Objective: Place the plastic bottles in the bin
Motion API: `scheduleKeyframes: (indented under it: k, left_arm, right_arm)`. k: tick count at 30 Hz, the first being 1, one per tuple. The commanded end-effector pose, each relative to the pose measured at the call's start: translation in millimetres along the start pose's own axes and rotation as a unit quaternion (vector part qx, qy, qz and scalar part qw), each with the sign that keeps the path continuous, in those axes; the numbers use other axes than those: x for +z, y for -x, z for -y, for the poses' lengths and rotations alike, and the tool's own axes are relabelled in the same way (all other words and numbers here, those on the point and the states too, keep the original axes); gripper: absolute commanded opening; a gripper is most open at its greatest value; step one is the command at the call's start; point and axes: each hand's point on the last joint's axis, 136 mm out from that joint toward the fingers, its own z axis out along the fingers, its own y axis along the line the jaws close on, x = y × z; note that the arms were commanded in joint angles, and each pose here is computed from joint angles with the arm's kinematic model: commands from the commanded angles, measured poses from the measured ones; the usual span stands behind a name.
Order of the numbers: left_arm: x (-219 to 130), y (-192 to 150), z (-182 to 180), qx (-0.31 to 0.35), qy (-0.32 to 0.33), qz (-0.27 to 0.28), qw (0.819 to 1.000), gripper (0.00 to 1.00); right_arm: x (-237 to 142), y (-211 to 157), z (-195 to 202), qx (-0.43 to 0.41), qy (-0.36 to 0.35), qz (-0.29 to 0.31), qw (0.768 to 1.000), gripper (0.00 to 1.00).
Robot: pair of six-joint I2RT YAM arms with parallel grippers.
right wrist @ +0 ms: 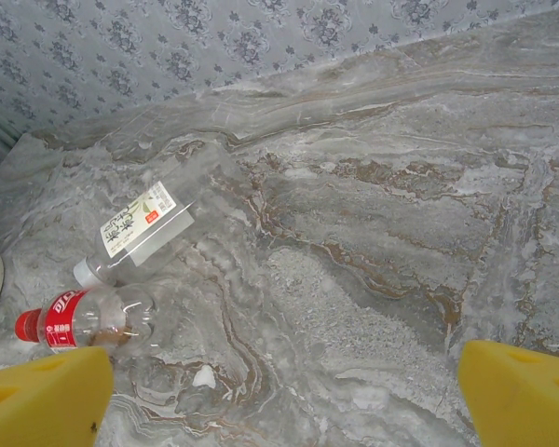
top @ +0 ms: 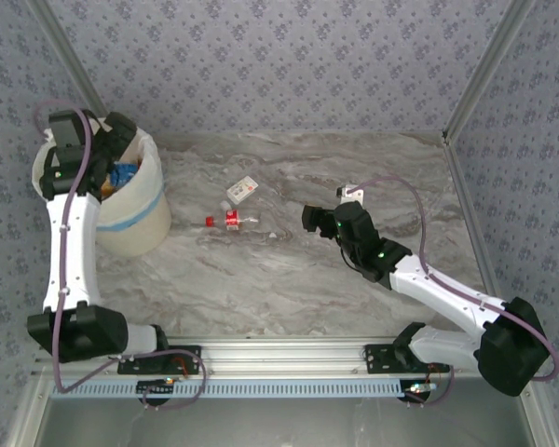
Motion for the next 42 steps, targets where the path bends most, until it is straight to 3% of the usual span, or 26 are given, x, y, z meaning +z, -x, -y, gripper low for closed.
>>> scheduleKeyframes:
  k: [1, 6, 12, 15, 20, 29, 36, 42]
  left_arm:
    - [-15, -25, 14, 0.039, -0.017, -0.016, 0.999, 0.99]
    - [-19, -83, 39, 0.094, -0.033, -0.062, 0.993, 0.99]
    - [-2, -191, 37, 0.119, -0.007, -0.148, 0.982, 0.99]
    - [12, -237, 24, 0.111, 0.021, -0.187, 0.976, 1.00]
    - [36, -288, -9, 0.016, 0.080, -0.221, 0.972, 0.99]
    - [82, -354, -30, -0.069, 0.147, -0.280, 0.946, 0.99]
    - [107, -367, -55, -0.065, 0.206, -0.251, 0.944, 0.99]
    - [120, -376, -61, -0.026, 0.193, -0.252, 0.948, 0.88]
  right_arm:
    - [-3, 13, -3, 0.013, 0.004, 0.018, 1.000, 0.97]
    - [-1, 12, -4, 0.014, 0.004, 0.014, 1.000, 0.97]
    - [0, 9, -3, 0.013, 0.005, 0.010, 1.000, 0.97]
    - [0, 9, -3, 0.012, 0.004, 0.010, 1.000, 0.97]
    - [-1, 7, -2, 0.009, 0.003, 0.006, 1.000, 0.98]
    - [-4, 9, 1, 0.006, -0.002, 0.009, 1.000, 0.98]
    - [-11, 10, 8, 0.004, -0.011, 0.013, 1.000, 0.98]
    - [-13, 8, 12, 0.008, -0.015, 0.014, 1.000, 0.98]
